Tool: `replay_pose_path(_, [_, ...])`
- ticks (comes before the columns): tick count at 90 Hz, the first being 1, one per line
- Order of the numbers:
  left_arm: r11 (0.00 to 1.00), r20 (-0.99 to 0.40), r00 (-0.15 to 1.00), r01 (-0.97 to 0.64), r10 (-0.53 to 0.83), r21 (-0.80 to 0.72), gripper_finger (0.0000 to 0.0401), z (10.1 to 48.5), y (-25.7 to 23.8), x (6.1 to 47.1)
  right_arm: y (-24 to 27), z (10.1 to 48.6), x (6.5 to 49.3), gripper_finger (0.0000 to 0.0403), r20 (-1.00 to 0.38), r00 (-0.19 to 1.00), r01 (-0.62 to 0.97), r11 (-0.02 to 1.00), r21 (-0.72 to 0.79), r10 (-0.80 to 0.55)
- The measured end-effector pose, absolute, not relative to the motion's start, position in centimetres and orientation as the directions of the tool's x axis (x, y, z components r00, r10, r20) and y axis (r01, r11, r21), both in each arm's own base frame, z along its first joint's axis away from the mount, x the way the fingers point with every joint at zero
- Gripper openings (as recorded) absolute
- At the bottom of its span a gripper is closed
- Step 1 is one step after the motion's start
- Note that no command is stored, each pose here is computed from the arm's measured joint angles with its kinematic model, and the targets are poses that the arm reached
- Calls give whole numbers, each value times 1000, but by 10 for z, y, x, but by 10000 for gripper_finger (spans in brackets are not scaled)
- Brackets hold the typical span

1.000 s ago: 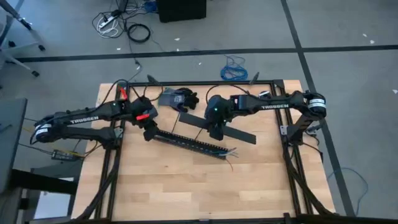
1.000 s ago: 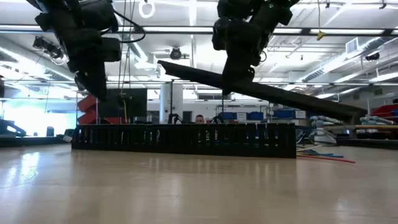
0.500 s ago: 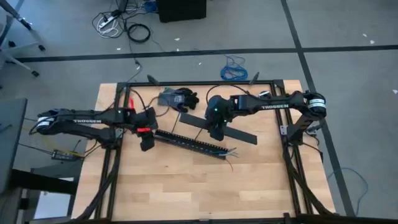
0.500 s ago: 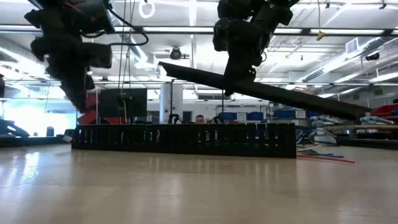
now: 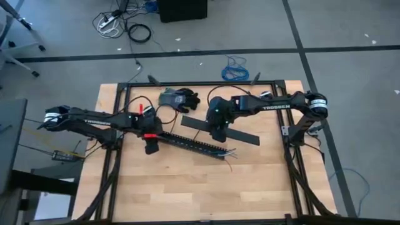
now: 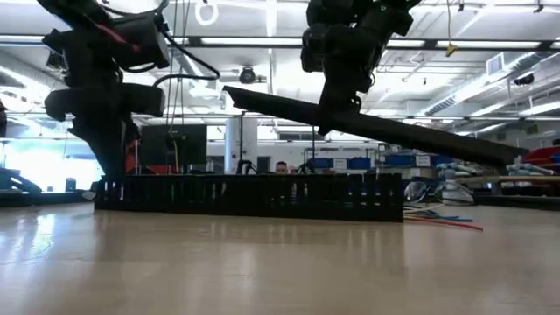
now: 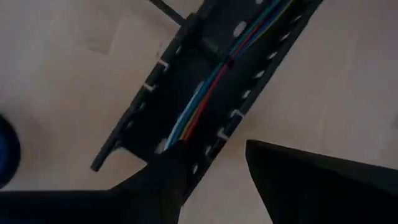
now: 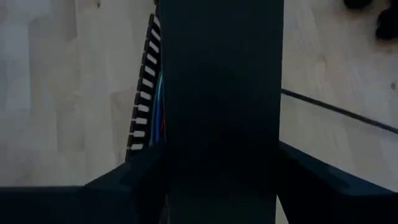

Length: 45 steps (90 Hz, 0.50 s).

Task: Ziptie cables
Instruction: Close the black cable duct cover

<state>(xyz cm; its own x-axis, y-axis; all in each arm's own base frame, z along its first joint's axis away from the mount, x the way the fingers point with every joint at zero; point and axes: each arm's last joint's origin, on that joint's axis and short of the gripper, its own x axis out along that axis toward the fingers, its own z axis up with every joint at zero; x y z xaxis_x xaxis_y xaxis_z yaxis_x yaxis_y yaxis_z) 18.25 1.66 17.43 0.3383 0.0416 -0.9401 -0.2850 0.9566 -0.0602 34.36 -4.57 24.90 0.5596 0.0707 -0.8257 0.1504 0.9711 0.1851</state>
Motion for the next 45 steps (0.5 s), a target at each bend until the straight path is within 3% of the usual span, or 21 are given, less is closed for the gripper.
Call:
replay_pose_path(33, [928, -831, 555, -283, -47, -241, 119, 176, 11, 213, -50, 246, 338, 244, -847, 515, 162, 956, 244, 129])
replay_pose_path(45, [951, -808, 581, -186, -96, -247, 105, 173, 2, 224, -51, 245, 336, 244, -858, 496, 173, 954, 246, 131])
